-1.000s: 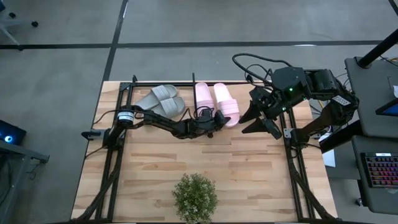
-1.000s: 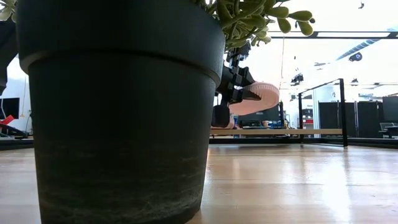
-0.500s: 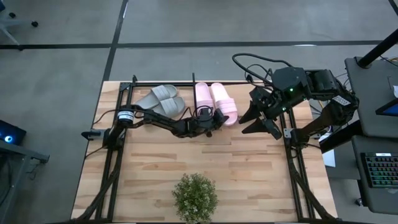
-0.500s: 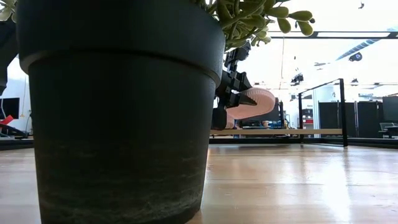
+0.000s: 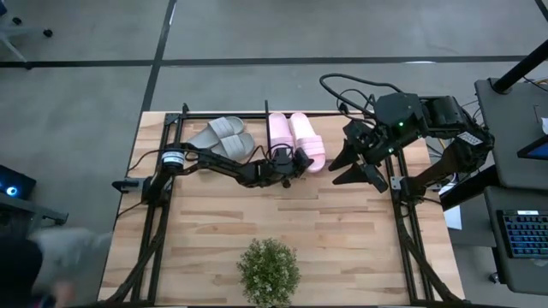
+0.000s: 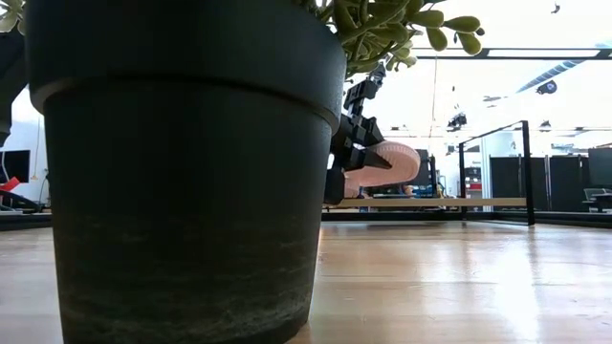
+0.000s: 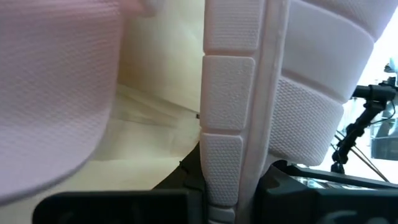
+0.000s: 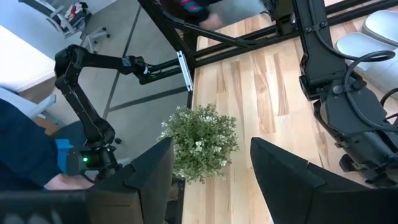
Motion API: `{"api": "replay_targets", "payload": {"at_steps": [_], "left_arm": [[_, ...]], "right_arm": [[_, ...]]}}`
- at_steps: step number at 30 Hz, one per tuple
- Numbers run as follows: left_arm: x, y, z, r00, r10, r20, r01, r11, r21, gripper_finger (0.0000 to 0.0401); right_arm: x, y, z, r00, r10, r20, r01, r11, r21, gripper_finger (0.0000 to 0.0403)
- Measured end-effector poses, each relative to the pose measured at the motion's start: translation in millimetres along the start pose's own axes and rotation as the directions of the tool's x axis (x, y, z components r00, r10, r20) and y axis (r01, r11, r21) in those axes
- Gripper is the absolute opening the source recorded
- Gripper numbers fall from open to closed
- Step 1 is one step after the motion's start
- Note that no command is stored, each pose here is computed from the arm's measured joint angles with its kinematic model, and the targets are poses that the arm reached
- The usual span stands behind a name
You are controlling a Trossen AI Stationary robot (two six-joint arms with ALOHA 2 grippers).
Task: Pick and place slides into the shelf
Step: Put the pink slipper on the shelf
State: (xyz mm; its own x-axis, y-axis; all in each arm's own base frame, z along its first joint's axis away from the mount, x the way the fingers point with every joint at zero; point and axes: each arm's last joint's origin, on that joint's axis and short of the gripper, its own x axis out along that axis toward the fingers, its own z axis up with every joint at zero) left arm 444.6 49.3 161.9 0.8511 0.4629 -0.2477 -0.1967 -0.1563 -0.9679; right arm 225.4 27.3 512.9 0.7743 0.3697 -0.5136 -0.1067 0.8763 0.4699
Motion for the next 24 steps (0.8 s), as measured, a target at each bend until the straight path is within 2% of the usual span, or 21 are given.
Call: {"api": "replay_targets", "payload": {"at_steps": [4, 11, 24], "left_arm": [[0.5, 0.3, 1.3, 1.000, 0.004, 0.005, -0.004, 1.000, 0.001, 0.0030], [1.0, 1.7, 3.1, 1.000, 0.020, 0.013, -0.020, 1.000, 0.006, 0.0088], [1.1, 4.0, 3.5, 0.999, 0.050, 0.000, -0.050, 0.999, -0.003, 0.0156]], "right_arm": [[0.1, 0.2, 0.0, 1.000, 0.001, 0.000, -0.001, 1.000, -0.001, 0.0206], [0.1, 0.6, 0.6, 1.000, 0.004, 0.007, -0.004, 1.000, -0.003, 0.0206], [0.1, 0.8, 1.0, 1.000, 0.006, 0.011, -0.006, 1.000, -0.002, 0.0206]]}}
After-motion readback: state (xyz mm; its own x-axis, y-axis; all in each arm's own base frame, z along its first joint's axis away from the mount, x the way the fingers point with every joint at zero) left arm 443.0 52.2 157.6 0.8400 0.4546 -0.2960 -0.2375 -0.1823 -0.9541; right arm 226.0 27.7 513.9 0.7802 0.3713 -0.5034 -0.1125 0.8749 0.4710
